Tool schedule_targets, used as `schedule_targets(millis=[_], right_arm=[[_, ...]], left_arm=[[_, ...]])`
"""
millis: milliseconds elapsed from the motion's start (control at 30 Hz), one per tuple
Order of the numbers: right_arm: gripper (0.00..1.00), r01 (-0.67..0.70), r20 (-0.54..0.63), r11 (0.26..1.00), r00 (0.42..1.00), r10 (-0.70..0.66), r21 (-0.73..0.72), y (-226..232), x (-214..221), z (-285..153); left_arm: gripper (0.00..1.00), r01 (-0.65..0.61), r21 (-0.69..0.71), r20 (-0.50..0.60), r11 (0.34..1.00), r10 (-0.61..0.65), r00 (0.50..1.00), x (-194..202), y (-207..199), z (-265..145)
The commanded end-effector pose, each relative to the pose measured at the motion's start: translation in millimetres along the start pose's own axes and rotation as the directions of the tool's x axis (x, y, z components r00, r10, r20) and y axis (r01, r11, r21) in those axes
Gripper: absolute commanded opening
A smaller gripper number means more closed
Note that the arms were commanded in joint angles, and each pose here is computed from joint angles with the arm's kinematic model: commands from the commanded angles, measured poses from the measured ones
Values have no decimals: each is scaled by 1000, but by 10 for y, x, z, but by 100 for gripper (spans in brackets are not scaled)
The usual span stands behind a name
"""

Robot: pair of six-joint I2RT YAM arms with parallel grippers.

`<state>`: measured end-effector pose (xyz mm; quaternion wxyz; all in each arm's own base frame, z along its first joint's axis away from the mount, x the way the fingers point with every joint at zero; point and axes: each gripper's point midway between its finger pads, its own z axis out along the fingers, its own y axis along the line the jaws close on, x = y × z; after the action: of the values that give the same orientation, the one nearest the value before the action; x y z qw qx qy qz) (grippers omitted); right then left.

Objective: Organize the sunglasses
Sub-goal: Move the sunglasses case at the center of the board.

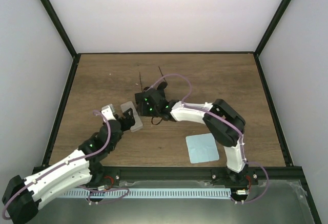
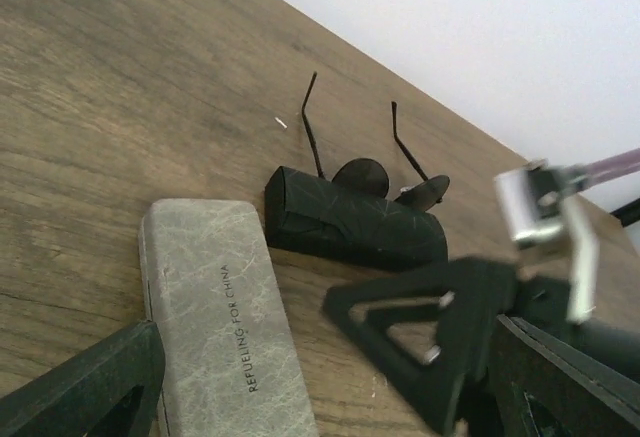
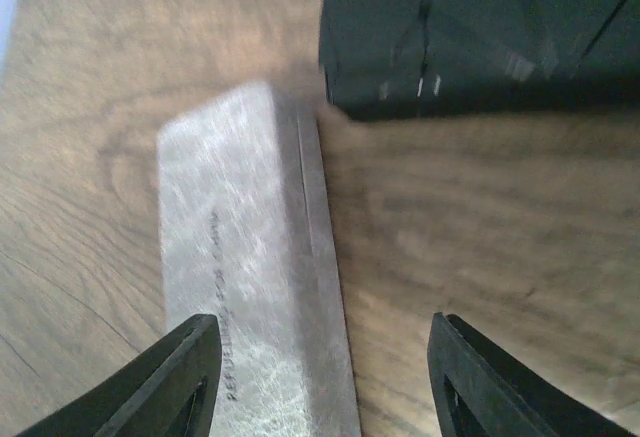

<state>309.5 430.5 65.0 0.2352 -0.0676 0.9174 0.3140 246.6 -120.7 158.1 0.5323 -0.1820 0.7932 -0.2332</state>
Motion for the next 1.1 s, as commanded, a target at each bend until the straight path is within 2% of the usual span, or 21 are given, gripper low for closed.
schedule_targets(millis=[0, 233, 367, 500, 700, 1067], right_arm=[[60, 60, 138, 996, 988, -69, 69, -61, -560, -352], [60, 150, 194, 988, 969, -153, 31, 141, -986, -398], [60, 190, 196, 981, 961, -194, 38, 117, -1213, -190], [60, 167, 166, 985, 971, -173, 51, -69, -1305, 53], [60, 151, 103, 987, 982, -156, 57, -264, -1168, 290], [60, 101, 27, 992, 994, -104, 81, -558, -767, 318]], left_arm=[[91, 24, -9, 42, 1000, -23, 999, -159, -97, 27], [90, 31, -13, 10, 999, -31, 999, -31, 2, 72], [90, 32, -1, -24, 999, -32, 999, 77, 21, 108], [90, 27, -6, -34, 1000, -27, 999, 118, 54, 111], [90, 27, -8, -7, 1000, -27, 1000, 54, 76, 78], [90, 30, 9, -28, 1000, -30, 999, 124, 87, 79]])
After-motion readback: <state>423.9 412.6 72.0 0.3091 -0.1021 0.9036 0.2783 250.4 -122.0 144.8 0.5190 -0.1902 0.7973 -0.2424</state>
